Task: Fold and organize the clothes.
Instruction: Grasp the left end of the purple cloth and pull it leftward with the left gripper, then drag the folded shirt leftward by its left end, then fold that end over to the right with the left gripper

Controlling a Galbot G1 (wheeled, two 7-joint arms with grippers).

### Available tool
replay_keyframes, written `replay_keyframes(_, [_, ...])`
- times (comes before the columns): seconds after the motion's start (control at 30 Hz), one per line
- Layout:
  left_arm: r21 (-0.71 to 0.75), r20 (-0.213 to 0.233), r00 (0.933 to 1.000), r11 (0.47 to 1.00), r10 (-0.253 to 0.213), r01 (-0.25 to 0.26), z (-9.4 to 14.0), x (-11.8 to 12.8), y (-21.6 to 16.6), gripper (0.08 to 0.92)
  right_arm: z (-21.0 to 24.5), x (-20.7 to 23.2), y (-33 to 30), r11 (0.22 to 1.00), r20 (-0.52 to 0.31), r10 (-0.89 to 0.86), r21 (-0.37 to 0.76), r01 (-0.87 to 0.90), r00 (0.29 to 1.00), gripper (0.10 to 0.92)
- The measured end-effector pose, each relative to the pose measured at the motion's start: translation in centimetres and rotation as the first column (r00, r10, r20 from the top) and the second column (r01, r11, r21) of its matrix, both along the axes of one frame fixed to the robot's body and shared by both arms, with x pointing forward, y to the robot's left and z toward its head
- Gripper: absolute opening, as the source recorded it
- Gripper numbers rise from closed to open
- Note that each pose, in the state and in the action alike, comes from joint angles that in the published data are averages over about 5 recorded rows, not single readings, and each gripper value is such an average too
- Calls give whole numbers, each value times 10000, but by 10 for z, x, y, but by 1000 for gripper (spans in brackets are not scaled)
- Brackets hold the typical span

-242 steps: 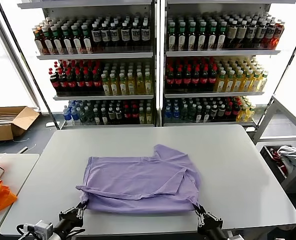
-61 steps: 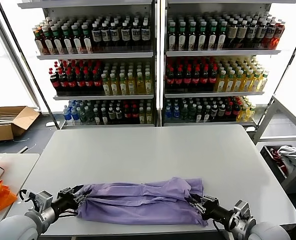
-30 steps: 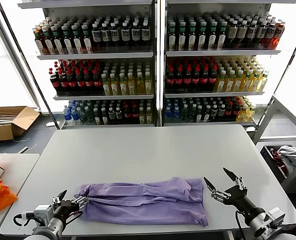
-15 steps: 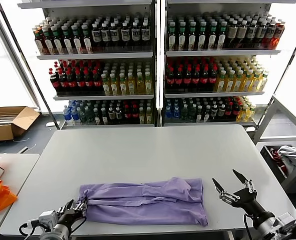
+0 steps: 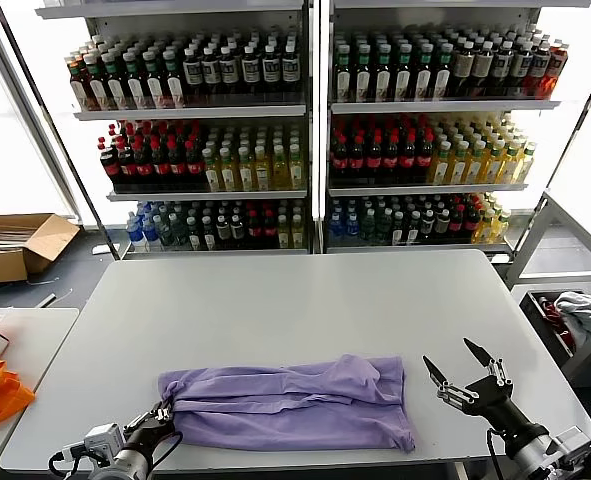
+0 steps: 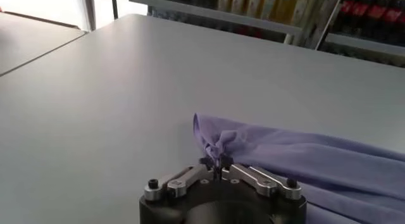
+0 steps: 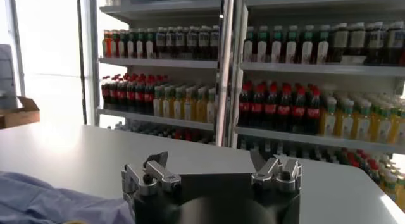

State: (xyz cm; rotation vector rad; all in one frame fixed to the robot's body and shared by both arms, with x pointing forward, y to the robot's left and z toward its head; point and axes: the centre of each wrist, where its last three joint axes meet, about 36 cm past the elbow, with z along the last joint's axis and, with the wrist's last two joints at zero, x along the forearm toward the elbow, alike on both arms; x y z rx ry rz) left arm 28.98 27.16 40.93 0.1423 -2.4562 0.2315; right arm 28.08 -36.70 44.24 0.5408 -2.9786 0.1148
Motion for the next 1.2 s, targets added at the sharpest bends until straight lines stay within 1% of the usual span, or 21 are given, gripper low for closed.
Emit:
replay_keyframes(0.17, [-68,78,10000,10000,-13,14,1,2,5,108,0,1,-3,10000,59,-47,4,47,10000,823])
replay_keyframes(0.33, [-18,163,9994,9995,-299,299,6,7,26,108,1,2,-7,9999,87,-133,0,133,9999,823])
replay_keyframes(0.5, [318,490,9968,9976,-631,616,20,21,68,108,0,2,-9,9998,101,-195,0,195,9998,823])
replay_keyframes(0.67, [849,934,9917,9931,-886,807,42,40,123,108,-1,2,-11,9998,75,-211,2,211,9997,823])
replay_keyframes(0.83, [1447,1528,9823,9857,-1081,859,73,57,172,108,-2,3,-13,9997,74,-240,35,239,9997,823])
replay_keyframes(0.93, [1716,1805,9760,9810,-1218,907,89,60,188,108,-3,2,-15,9994,68,-325,85,325,9994,823])
replay_keyframes(1.07, [1840,2093,9660,9764,-1517,1134,103,60,190,108,-5,1,-16,9991,24,-398,139,398,9992,823])
replay_keyframes(1.2, [1736,2414,9510,9728,-1932,1536,113,56,171,108,-5,0,-16,9991,1,-410,145,410,9992,823])
